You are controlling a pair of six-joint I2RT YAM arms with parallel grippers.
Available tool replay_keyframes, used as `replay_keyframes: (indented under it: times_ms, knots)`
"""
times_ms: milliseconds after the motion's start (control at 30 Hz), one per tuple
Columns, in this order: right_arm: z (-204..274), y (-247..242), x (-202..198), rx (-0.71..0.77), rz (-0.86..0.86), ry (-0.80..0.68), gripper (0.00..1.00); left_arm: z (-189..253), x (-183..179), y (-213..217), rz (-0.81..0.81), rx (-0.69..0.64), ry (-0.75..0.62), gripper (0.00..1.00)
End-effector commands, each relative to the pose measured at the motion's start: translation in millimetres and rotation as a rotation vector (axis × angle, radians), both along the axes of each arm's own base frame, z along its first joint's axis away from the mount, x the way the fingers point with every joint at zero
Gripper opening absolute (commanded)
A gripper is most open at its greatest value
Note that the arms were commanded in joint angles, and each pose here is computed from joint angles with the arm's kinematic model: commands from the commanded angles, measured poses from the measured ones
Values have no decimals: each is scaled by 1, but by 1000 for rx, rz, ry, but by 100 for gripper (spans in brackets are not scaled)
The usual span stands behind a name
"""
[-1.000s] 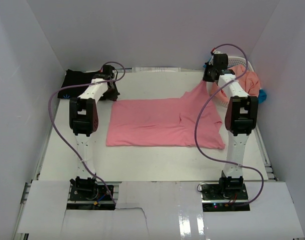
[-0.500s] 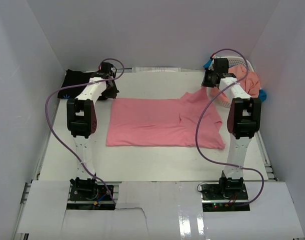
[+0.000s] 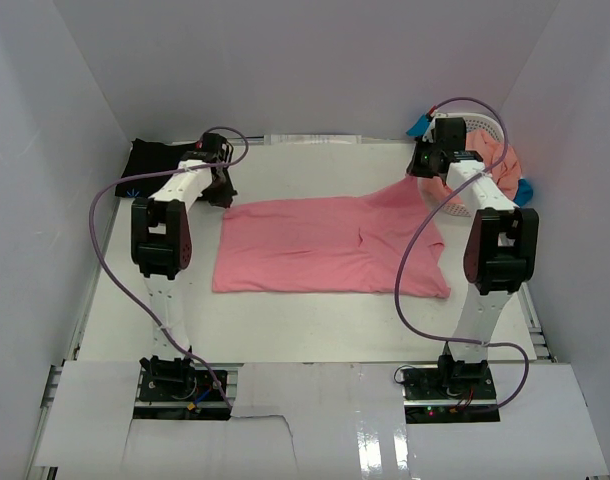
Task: Fold and stack the t-shirts
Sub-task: Grap the side of the flattened tshirt furthest away from the robot with both arms
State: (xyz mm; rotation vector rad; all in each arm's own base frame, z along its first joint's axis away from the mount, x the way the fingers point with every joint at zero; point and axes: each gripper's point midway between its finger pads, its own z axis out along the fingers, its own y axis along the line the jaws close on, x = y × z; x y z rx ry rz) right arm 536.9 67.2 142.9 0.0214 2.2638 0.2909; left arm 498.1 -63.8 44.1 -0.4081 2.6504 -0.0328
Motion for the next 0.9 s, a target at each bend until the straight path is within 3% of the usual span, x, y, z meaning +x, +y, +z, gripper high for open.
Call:
replay_keyframes:
  times_ms: [0, 867]
  knots:
    - [20, -1, -11, 16, 1, -34, 8, 59, 3, 4, 14, 3, -123, 0]
    - [19, -29, -94, -17, -115, 15, 8, 61, -25, 11, 28, 17, -116, 0]
